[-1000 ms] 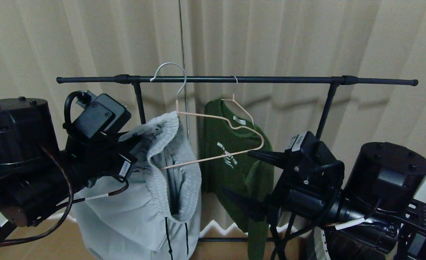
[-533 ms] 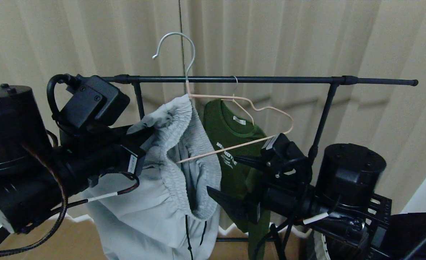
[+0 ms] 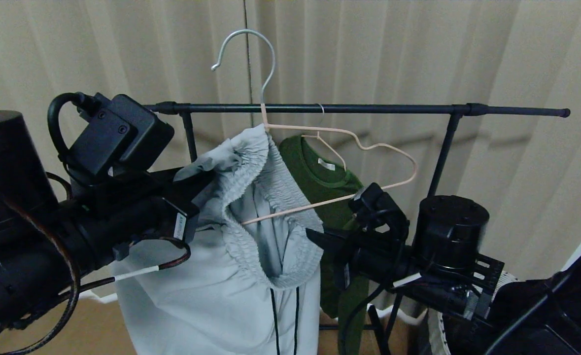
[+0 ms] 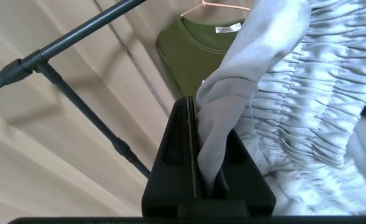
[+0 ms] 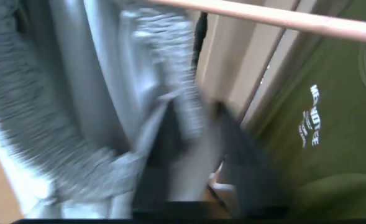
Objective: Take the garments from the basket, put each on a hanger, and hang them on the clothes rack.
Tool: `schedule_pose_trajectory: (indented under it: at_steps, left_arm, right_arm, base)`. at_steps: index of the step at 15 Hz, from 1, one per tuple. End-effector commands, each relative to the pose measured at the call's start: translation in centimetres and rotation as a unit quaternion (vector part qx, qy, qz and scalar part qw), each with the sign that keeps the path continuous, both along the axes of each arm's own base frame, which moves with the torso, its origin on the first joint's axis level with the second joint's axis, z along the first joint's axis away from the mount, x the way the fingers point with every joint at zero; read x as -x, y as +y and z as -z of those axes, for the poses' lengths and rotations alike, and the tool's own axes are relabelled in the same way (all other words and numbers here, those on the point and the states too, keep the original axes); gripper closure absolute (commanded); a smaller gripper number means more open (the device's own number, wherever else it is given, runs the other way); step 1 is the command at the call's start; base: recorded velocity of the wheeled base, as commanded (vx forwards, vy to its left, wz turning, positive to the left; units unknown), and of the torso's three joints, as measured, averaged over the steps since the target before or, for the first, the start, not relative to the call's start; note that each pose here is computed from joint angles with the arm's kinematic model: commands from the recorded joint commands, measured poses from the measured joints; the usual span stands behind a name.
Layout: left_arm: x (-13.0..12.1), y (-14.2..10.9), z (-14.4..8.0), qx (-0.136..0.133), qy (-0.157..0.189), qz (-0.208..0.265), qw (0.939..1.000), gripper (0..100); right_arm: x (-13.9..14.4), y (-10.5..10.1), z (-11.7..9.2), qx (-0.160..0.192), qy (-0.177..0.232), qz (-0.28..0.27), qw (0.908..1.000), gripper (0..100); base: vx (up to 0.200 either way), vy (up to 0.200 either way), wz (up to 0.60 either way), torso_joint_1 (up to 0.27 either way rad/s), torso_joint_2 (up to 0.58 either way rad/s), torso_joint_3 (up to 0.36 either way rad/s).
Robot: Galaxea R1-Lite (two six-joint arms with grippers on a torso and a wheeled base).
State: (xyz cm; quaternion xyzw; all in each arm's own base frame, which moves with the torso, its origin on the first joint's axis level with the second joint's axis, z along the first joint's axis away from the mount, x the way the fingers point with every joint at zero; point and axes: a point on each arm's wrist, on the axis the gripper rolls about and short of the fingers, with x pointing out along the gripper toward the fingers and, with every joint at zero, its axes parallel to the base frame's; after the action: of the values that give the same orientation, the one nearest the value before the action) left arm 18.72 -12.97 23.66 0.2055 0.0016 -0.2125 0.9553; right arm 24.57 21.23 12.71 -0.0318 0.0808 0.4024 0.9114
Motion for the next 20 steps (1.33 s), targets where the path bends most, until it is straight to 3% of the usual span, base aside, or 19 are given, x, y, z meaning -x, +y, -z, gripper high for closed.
schedule_pose_trajectory:
  at_steps: [1,3,7,9,12,16,20]
  left_arm:
    - [0.0,0.1,0.1,-0.001,0.001,-0.004,1.0000,100]
    - [-0.6,0.8,0.3,-0.006,0.004,-0.024,0.9997,100]
    - [-1.1,2.8,1.4,-0.064,0.002,-0.062,0.9960,100]
    - [-1.0,3.4,1.9,-0.082,0.003,-0.072,0.9940,100]
    - [-1.6,5.3,2.8,-0.130,0.010,-0.107,0.9857,100]
    - [-2.1,6.2,3.2,-0.135,0.020,-0.130,0.9822,100]
    - [-2.1,6.6,4.7,-0.159,0.042,-0.130,0.9777,100]
  right_arm:
    - [-0.5,-0.9,-0.5,-0.004,-0.006,0.019,0.9998,100]
    - [-1.8,-2.7,-1.0,-0.009,-0.014,0.054,0.9984,100]
    - [-4.7,-6.3,-1.8,-0.017,-0.030,0.124,0.9917,100]
    - [-5.1,-6.8,-2.1,-0.020,-0.036,0.133,0.9903,100]
    - [-5.3,-6.7,-2.4,-0.023,-0.041,0.134,0.9900,100]
    - [-5.3,-6.8,-2.6,-0.024,-0.044,0.133,0.9899,100]
    - [-5.3,-6.7,-2.8,-0.025,-0.046,0.130,0.9902,100]
  base:
    - [0.000,0.000,0.00,0.000,0.00,0.000]
    - [0.000,0.000,0.00,0.000,0.00,0.000]
    - [0.000,0.000,0.00,0.000,0.00,0.000]
    - [0.000,0.000,0.00,0.000,0.00,0.000]
    - [0.000,0.000,0.00,0.000,0.00,0.000]
    - [0.000,0.000,0.00,0.000,0.00,0.000]
    - [0.000,0.000,0.00,0.000,0.00,0.000]
